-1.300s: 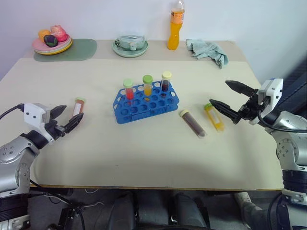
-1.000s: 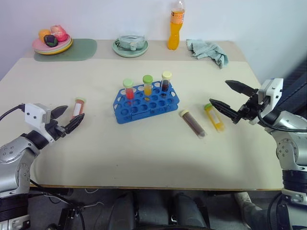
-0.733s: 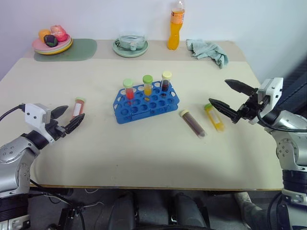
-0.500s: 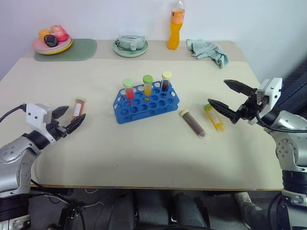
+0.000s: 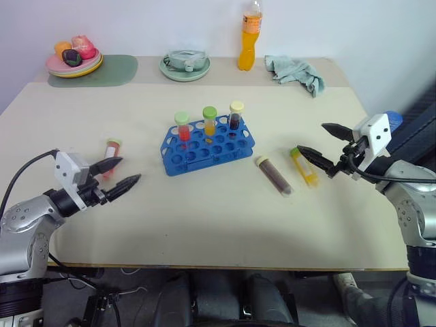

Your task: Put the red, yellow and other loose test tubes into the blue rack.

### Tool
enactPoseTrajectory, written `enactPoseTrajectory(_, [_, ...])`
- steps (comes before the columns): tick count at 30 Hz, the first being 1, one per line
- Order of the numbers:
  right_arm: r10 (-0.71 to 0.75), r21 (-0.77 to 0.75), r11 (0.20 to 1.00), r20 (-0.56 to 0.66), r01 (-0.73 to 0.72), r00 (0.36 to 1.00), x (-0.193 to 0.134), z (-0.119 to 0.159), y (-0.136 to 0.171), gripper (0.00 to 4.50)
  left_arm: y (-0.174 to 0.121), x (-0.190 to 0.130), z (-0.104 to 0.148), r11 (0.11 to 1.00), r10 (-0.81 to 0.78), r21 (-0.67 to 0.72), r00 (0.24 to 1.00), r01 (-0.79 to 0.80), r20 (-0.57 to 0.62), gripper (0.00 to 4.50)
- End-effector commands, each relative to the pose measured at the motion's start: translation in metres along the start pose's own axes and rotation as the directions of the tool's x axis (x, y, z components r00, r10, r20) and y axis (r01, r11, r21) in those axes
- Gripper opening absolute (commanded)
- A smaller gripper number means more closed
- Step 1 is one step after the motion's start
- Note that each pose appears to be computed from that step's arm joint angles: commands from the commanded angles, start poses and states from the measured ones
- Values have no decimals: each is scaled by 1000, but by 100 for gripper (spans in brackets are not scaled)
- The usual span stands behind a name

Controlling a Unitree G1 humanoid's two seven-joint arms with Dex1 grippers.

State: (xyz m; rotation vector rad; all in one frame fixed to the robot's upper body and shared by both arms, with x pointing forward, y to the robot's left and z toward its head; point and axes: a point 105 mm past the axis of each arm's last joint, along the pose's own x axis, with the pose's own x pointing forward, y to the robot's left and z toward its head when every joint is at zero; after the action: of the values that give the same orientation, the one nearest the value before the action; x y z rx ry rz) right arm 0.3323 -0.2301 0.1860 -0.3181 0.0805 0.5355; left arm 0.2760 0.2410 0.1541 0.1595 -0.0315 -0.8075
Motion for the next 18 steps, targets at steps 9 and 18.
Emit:
enactPoseTrajectory(9, [217,164,971,-298,-175,929,33,-7,41,450,-24,10,20,962,-273,31,961,272,44,362])
enactPoseTrajectory(18, [298,245,944,-360,-219,884,54,-7,65,450,-43,8,12,920,-392,-26,920,392,3,362])
